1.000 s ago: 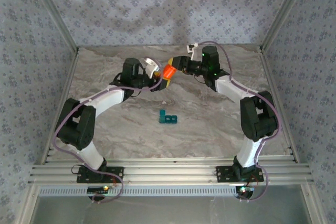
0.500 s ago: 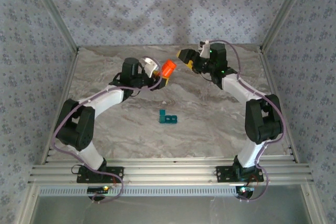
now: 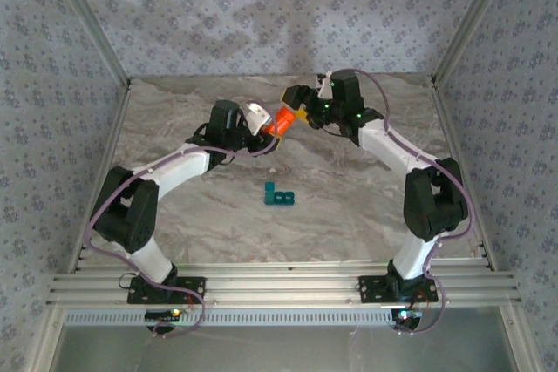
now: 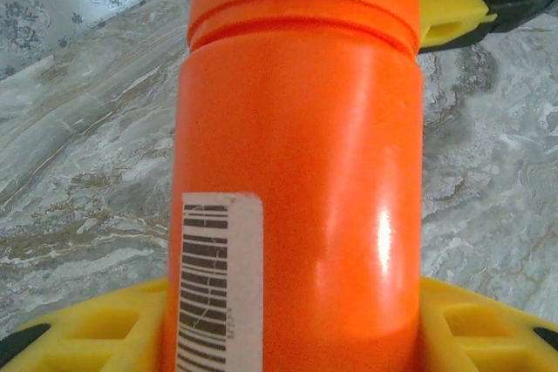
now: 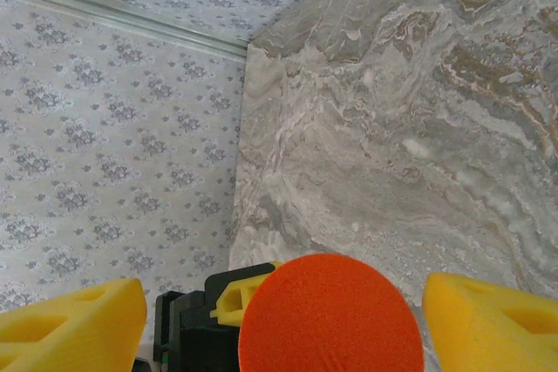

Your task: Sort the pills into containers

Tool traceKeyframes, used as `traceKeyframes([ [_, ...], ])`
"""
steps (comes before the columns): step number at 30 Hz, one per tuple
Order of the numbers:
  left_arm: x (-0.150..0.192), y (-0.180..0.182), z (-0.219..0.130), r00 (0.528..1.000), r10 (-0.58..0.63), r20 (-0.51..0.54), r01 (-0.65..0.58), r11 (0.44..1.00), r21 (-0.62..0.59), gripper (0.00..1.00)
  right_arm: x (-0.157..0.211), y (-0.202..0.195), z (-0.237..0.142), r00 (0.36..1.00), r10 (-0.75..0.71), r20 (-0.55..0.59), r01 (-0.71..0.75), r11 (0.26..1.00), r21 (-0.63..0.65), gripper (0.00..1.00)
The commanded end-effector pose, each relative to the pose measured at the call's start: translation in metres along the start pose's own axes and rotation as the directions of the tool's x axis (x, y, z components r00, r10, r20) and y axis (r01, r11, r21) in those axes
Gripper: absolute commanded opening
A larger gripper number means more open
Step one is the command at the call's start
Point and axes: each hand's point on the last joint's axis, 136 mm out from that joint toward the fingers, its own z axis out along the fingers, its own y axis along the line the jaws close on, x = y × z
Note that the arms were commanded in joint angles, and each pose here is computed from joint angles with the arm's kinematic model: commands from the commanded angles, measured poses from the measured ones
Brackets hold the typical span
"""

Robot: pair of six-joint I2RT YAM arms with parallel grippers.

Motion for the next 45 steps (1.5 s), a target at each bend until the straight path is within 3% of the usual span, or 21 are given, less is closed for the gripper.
traceKeyframes([
  [1, -0.031, -0.004, -0.010, 0.996, 0.056, 0.064, -0.056, 0.998, -0.006, 0.00, 0.002, -0.005, 0.009, 1.000, 0.023, -0.010, -0.022, 0.999, 0.029, 0.83],
  [9, -0.032, -0.003, -0.010, 0.996, 0.057, 0.068, -0.057, 0.998, -0.008, 0.00, 0.011, -0.010, 0.015, 0.999, 0.029, -0.031, -0.028, 0.999, 0.035, 0.74],
  [16, -0.032, -0.004, -0.009, 0.996, 0.051, 0.077, -0.051, 0.999, -0.002, 0.00, 0.013, -0.009, 0.016, 0.999, 0.017, -0.036, -0.016, 1.000, 0.024, 0.40],
  [19, -0.033, -0.006, -0.009, 0.996, 0.039, 0.082, -0.040, 0.999, 0.011, 0.00, 0.012, -0.008, 0.015, 0.999, -0.012, -0.034, 0.012, 1.000, 0.010, 0.32],
  [27, -0.047, -0.003, -0.026, 0.979, -0.116, 0.167, 0.088, 0.982, 0.165, 0.00, -0.015, -0.003, 0.000, 0.971, -0.236, 0.039, 0.238, 0.967, -0.091, 0.25],
  [32, -0.050, -0.012, -0.035, 0.972, -0.159, 0.174, 0.108, 0.957, 0.270, 0.00, -0.028, 0.018, -0.023, 0.880, -0.453, 0.141, 0.475, 0.841, -0.258, 0.25],
  [41, -0.046, -0.022, -0.034, 0.972, -0.188, 0.143, 0.125, 0.923, 0.363, 0.00, -0.019, 0.021, -0.037, 0.809, -0.584, 0.064, 0.579, 0.773, -0.259, 0.27],
  [43, -0.046, -0.021, -0.033, 0.971, -0.189, 0.145, 0.127, 0.926, 0.355, 0.00, -0.017, 0.022, -0.036, 0.821, -0.568, 0.051, 0.560, 0.786, -0.260, 0.42],
  [45, -0.047, -0.017, -0.032, 0.971, -0.185, 0.150, 0.126, 0.933, 0.337, 0.00, -0.018, 0.023, -0.035, 0.846, -0.531, 0.051, 0.526, 0.813, -0.249, 0.67],
])
